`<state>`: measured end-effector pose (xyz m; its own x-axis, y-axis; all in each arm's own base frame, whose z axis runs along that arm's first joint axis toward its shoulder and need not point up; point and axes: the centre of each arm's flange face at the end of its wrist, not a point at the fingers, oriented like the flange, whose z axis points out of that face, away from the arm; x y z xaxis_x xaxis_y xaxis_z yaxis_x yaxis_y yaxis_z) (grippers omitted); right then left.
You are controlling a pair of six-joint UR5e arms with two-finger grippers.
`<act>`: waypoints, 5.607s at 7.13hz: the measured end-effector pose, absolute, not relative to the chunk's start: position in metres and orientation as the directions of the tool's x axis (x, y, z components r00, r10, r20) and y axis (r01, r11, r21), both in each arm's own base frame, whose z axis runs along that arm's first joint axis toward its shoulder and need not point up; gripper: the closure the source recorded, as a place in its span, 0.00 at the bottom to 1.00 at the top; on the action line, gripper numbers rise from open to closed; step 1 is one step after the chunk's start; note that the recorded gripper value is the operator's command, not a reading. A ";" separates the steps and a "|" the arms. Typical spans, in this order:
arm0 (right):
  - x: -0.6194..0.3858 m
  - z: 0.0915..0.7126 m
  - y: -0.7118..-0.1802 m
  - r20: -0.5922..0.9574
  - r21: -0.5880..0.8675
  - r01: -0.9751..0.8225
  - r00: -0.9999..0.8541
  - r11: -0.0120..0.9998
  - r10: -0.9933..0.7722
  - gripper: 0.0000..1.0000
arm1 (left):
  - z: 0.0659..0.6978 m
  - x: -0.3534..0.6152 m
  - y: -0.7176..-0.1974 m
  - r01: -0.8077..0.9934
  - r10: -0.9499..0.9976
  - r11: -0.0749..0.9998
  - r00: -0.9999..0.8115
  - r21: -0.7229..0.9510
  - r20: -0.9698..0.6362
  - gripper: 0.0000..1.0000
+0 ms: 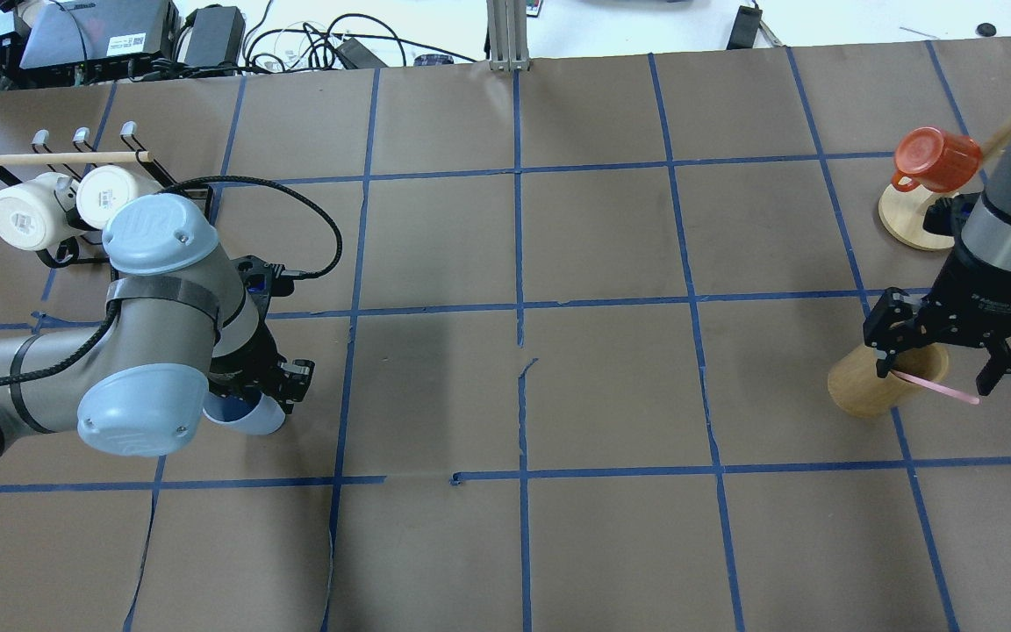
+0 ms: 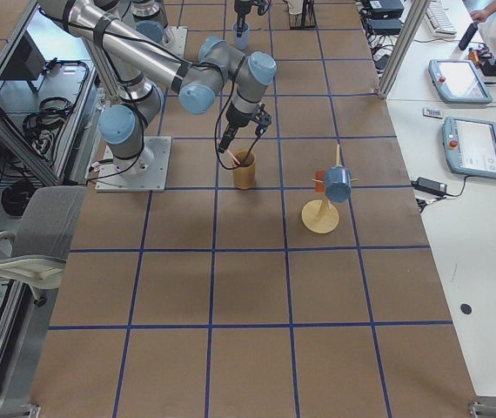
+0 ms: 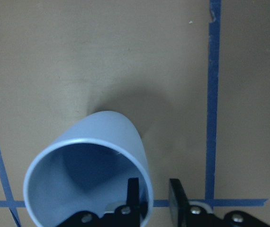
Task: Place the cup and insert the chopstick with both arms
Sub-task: 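Grasp blue cup with left gripper while right grasps pink chopstick, then carry cup to table center with left while right lifts chopstick out, then release cup and withdraw left gripper while right carries chopstick over cup, then lower the pink chopstick into the light blue cup with the right gripper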
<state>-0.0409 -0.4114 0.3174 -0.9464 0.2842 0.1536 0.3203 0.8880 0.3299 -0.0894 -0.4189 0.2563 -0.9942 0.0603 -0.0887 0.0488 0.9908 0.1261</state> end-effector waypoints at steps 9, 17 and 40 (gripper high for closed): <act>-0.052 0.372 -0.428 0.098 0.360 0.242 -0.970 0.901 0.222 1.00 | 0.335 -0.210 -0.529 -0.644 -0.643 0.765 -0.765 0.032 -0.025 1.00; -0.006 0.500 -0.438 -0.012 0.404 0.193 -0.976 0.894 0.216 1.00 | 0.283 -0.396 -0.488 -0.630 -0.647 0.749 -0.762 0.206 0.024 0.00; 0.351 0.399 -0.460 -0.069 0.455 0.393 -0.879 0.799 0.471 1.00 | 0.506 -0.137 -0.473 0.037 0.038 0.999 -0.999 0.016 -0.038 0.00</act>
